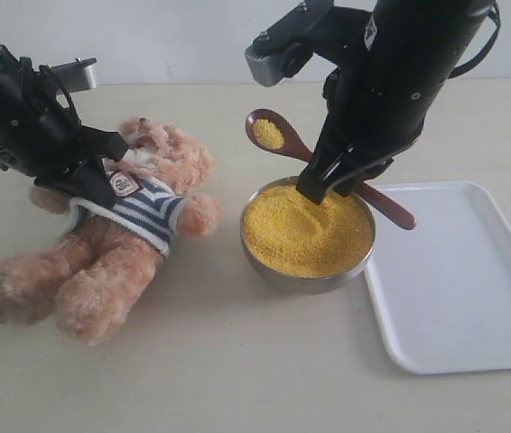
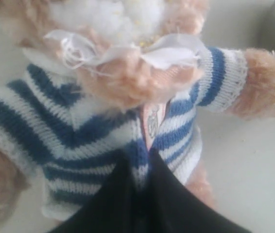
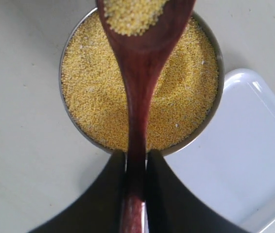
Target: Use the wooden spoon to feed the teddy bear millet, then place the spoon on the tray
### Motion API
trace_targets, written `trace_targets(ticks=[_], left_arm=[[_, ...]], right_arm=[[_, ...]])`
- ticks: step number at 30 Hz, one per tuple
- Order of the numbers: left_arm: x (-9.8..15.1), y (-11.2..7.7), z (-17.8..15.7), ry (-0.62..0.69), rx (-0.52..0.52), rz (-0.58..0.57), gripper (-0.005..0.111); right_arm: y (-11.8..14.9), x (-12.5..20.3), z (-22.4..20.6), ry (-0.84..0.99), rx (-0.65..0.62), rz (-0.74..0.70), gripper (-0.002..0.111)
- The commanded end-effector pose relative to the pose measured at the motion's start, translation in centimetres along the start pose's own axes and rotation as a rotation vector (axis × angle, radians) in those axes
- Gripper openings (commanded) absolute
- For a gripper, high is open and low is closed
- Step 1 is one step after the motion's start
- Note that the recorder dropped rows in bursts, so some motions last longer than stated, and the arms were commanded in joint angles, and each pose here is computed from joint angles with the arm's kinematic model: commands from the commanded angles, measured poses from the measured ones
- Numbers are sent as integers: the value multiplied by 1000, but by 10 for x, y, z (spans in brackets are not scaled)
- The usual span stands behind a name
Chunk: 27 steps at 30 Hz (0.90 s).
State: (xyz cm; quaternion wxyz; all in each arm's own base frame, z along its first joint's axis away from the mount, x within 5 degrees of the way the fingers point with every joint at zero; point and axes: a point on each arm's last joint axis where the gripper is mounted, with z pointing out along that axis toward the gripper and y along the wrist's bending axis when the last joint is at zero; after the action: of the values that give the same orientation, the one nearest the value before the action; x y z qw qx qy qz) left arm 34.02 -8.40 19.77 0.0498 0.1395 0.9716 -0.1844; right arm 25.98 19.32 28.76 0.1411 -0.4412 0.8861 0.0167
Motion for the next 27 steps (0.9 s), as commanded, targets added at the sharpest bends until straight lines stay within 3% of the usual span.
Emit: trace_targets(ticks=[1, 6, 11, 13, 20, 27], left_arm=[[1, -3, -3, -4, 0, 13, 4], [-2, -2, -3, -43, -15, 13, 10], [-4, -2, -3, -59, -16, 7, 59], [-4, -2, -3, -60, -14, -11, 70], [-4, -5, -9, -63, -5, -7, 71], [-8, -20, -53, -216, -36, 56, 76]], right_arm=[[0, 1, -6, -10, 18, 4, 0], [0, 1, -6, -10, 18, 4, 0], [0, 1, -7, -14, 19, 8, 0], [0, 1, -7, -14, 19, 8, 0], [0, 0, -7, -18, 20, 6, 0], [0, 0, -7, -18, 20, 6, 0]])
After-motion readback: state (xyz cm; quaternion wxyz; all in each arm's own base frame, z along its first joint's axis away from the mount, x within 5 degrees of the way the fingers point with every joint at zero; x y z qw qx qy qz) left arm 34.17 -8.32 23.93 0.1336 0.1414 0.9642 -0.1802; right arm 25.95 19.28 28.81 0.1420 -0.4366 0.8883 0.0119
